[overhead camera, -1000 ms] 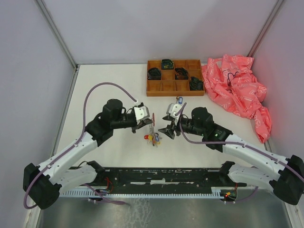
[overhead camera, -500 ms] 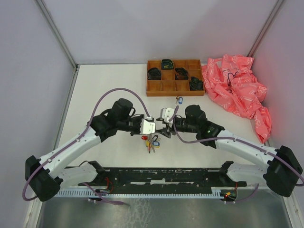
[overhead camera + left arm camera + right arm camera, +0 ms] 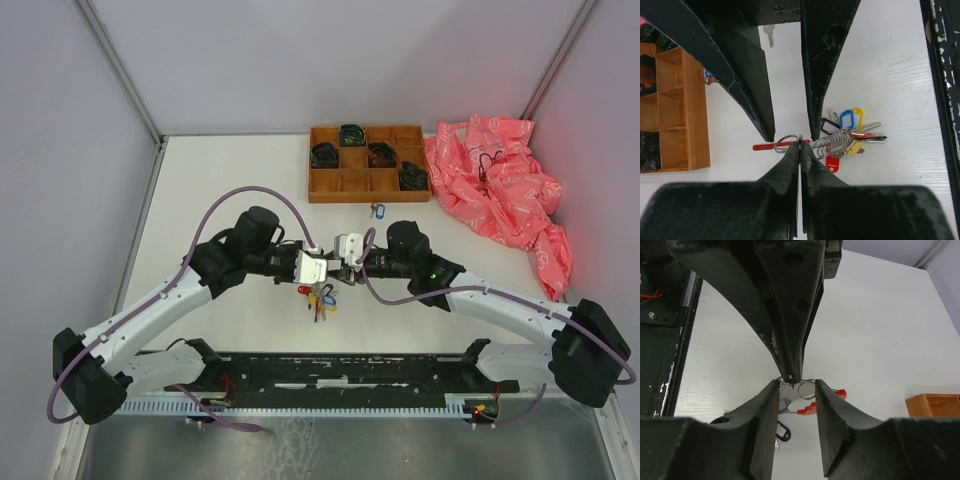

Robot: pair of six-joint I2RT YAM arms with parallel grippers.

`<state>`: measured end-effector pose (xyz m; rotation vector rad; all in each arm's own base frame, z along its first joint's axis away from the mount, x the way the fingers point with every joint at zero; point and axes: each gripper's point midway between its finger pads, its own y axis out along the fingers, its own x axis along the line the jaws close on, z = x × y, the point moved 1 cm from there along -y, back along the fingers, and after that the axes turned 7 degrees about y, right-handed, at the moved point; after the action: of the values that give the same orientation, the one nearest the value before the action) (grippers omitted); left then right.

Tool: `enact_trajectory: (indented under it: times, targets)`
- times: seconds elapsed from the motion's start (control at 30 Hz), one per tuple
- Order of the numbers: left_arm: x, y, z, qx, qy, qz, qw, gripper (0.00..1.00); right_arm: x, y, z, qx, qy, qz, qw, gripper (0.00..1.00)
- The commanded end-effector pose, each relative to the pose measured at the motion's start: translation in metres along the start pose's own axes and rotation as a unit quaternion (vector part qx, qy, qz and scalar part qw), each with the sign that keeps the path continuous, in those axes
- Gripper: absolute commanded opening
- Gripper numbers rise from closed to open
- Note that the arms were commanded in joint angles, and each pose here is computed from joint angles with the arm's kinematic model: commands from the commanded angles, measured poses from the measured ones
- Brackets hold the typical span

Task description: Put the keys on the keyring

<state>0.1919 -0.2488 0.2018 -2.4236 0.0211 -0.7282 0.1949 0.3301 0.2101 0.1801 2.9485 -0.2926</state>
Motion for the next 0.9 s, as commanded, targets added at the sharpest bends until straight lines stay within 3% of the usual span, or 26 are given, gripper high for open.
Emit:
enact_trajectory:
  times: [0.0, 0.57, 0.73, 0.87]
  targets:
    - [0.018, -0.009, -0.023, -0.035, 0.055, -0.03, 0.997, 0.03, -0.003, 0.003, -0.001, -0.007, -0.02, 0.001, 1.0, 0.42]
    - [0.012, -0.002, -0.026, -0.058, 0.054, -0.017, 0.997, 0.03, -0.001, 0.009, -0.001, -0.019, -0.018, -0.005, 1.0, 0.25]
    - [0.012, 0.0, -0.026, -0.065, 0.037, -0.026, 0.997, 0.13, -0.004, 0.007, -0.001, -0.02, -0.017, 0.006, 1.0, 0.03]
    - [0.021, -0.002, -0.03, -0.096, 0.009, -0.081, 0.992, 0.21, -0.007, -0.001, 0.001, -0.024, -0.016, 0.029, 0.999, 0.01]
